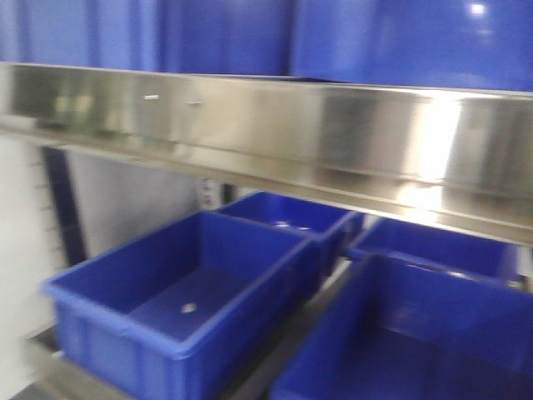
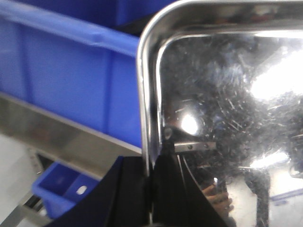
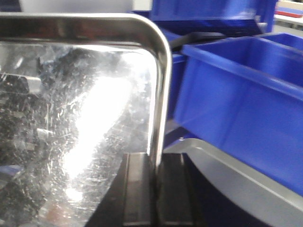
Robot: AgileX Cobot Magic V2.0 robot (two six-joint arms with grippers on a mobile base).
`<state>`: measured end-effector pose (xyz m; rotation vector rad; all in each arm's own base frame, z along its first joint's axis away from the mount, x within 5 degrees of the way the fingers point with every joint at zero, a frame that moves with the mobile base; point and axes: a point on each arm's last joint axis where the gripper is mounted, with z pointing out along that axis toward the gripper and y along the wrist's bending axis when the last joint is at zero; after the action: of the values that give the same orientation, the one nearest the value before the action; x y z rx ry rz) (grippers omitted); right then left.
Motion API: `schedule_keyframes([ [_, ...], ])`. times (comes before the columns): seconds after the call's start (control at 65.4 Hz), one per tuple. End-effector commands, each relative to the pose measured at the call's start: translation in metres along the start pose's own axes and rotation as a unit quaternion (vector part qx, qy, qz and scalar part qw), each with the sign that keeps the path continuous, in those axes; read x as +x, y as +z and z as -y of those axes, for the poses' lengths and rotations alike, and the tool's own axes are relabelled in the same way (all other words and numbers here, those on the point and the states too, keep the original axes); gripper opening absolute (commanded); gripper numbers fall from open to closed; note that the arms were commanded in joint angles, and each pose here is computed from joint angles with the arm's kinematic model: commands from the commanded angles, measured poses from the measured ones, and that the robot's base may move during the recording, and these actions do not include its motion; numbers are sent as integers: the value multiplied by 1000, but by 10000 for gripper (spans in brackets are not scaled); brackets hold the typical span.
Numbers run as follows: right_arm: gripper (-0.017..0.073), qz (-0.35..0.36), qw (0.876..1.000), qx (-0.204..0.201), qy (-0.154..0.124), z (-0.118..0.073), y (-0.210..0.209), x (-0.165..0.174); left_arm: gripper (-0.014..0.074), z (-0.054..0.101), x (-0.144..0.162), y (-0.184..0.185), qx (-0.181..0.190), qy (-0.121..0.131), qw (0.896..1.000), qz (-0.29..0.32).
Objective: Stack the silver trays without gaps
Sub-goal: 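Turn the base toward the blue-bin rack holding the silver tray, then drive up to the shelf holding the other silver tray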
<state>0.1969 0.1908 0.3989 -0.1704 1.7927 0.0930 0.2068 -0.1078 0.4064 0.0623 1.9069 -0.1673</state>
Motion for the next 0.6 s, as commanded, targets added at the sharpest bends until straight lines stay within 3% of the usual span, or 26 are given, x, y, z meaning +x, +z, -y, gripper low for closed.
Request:
schedule_keyframes([
  [0.0, -75, 34, 998, -41, -19, -6, -4, -9, -16, 2, -6, -4, 17, 5, 1000, 22],
  [0.581, -75, 34, 998, -43, -19, -6, -4, -9, -16, 2, -6, -4, 17, 5, 1000, 22],
])
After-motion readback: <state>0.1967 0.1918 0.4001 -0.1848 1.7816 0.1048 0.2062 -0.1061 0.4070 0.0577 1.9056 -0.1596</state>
